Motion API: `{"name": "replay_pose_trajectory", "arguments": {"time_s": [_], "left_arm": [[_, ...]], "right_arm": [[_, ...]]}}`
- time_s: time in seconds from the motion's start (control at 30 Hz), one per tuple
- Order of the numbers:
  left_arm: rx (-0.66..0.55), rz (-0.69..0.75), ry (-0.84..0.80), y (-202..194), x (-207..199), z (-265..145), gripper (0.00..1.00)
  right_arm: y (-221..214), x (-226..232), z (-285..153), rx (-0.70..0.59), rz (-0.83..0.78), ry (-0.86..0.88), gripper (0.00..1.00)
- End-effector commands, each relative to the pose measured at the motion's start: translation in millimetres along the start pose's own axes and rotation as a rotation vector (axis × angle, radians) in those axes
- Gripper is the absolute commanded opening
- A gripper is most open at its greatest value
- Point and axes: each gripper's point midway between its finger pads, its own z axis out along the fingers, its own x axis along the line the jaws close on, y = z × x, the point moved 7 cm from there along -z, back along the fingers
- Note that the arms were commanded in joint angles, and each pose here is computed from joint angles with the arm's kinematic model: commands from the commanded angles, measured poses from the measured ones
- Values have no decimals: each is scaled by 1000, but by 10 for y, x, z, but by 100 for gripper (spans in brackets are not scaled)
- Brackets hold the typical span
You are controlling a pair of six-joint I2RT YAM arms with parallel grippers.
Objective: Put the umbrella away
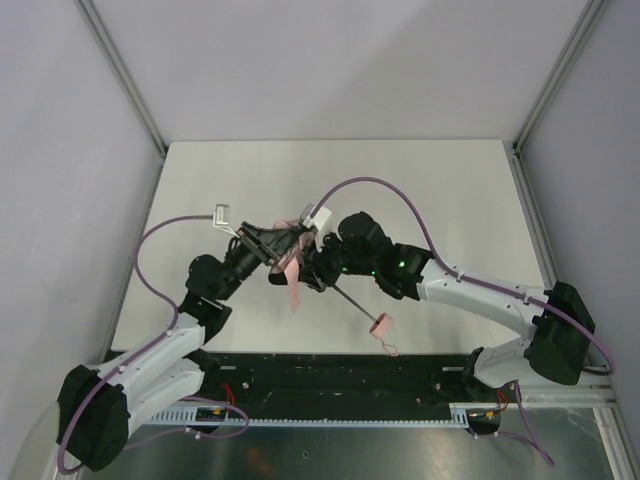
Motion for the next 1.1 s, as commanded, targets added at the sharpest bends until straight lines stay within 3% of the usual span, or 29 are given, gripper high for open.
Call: {"name": "replay_pose_trajectory", "arguments": {"time_s": [0.0,0.1,0.17,0.63,0.77,1.07], "left_arm": [[61,-3,-11,10,-19,-2,67],[120,12,-29,2,-2,-36,93],[153,9,-25,2,41,-70,98],[223,47,50,45,191,-450,99],[202,-31,91,6,230,-422,99],[122,-47,87,-77,65,-292,99]], "right_arm": [[211,-61,-199,-90,-44,157,0],[141,-144,-225,-65,-79,158,0],[83,-212,-205,-49,-115,121,0],[-74,-373,-116,22,-218,-29,0],[-30,-361,-80,-5,-182,-45,0],[31,-291,-13,-40,-135,-69,0]]}}
